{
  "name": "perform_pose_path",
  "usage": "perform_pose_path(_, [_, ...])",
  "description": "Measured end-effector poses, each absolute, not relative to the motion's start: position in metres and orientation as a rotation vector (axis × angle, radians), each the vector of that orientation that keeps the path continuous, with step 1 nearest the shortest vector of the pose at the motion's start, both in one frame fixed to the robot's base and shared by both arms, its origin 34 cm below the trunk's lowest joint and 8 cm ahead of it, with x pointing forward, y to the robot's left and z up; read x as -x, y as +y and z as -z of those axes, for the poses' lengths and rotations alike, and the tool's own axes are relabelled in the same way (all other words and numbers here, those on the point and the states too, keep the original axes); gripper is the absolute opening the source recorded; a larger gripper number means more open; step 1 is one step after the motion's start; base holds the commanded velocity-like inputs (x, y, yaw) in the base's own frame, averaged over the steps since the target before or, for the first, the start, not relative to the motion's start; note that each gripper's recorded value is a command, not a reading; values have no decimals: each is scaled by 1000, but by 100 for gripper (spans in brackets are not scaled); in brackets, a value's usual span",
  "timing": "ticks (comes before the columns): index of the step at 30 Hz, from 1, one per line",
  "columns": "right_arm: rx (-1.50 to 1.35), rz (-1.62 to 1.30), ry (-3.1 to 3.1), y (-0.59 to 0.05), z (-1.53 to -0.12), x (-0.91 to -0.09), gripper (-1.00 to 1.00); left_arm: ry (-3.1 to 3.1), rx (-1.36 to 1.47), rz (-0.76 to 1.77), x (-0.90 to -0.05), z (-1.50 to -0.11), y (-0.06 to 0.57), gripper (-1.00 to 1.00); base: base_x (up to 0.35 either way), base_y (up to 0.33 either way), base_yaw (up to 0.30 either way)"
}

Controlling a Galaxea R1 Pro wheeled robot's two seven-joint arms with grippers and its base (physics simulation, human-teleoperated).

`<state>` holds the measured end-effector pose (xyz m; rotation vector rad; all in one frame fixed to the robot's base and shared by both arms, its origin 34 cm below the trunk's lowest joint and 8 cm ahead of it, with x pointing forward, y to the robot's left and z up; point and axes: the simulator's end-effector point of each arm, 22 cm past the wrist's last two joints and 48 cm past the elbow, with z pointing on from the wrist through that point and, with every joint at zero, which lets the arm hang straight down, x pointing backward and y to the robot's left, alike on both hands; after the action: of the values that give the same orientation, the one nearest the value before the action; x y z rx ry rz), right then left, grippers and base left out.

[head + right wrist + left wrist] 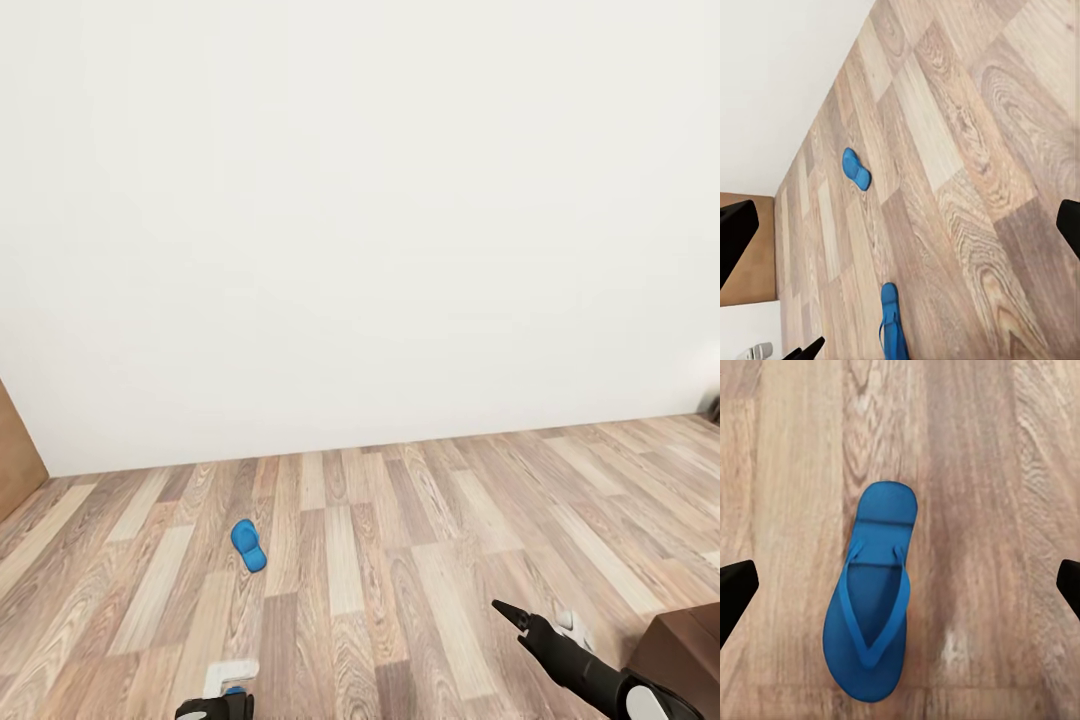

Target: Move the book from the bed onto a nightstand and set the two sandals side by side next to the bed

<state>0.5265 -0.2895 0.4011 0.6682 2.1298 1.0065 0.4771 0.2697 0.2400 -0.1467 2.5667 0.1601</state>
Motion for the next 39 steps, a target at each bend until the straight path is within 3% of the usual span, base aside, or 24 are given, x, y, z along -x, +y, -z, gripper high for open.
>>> perform_pose_path(15, [-708,-999,2181,-289,-373,-519,100,2594,150,-184,-541,-265,275,100,0,0,0])
perform_pose_path(39, [-770,-981,2266,-291,-328,-504,100,2691,185,-182,-511,-212,277,100,0,0,0])
